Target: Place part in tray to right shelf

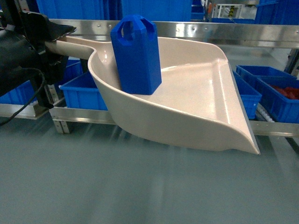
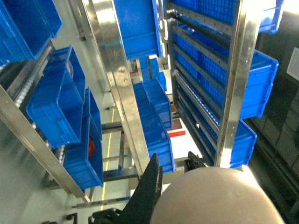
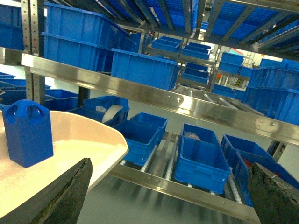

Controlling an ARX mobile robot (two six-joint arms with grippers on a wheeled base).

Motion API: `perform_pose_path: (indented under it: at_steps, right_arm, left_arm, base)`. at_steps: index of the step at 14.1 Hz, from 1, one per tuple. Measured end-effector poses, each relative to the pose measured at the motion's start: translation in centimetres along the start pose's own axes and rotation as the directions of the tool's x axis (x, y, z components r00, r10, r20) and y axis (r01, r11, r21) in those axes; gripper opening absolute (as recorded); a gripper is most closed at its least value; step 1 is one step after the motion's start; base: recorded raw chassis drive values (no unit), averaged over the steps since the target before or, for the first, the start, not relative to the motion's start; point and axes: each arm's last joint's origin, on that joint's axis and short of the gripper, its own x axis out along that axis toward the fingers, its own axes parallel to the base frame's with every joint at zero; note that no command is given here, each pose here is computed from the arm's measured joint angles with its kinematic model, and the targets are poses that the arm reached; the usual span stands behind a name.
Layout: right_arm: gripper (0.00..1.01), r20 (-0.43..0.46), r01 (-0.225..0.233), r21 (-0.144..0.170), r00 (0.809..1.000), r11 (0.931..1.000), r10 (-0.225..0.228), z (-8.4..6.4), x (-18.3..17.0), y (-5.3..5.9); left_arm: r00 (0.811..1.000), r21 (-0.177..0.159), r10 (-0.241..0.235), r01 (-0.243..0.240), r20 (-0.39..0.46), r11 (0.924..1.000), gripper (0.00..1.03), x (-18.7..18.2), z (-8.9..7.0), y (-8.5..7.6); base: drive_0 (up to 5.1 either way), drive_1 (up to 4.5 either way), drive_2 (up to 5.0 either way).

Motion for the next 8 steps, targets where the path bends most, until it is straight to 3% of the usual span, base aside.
perform_pose_path:
  at_steps: [4, 8]
  right_arm:
    - [0.98, 0.0, 0.002, 0.0, 1.0, 1.0, -0.002, 0.0, 0.0, -0.01]
    - [0.98, -0.001, 0.001, 0.0, 1.0, 1.0, -0.001, -0.01, 0.0, 0.0]
  left_arm:
    - [1.0, -0.001, 0.0, 0.0, -0.008, 1.0, 0.12, 0.01, -0.2, -0.01]
    - [1.0, 0.0, 0.0, 0.0, -0.005, 1.0, 0.12, 0.0, -0.03, 0.0]
  base:
    - [-1.5, -1.46, -1.5]
    - [0.0, 0.0, 0.0]
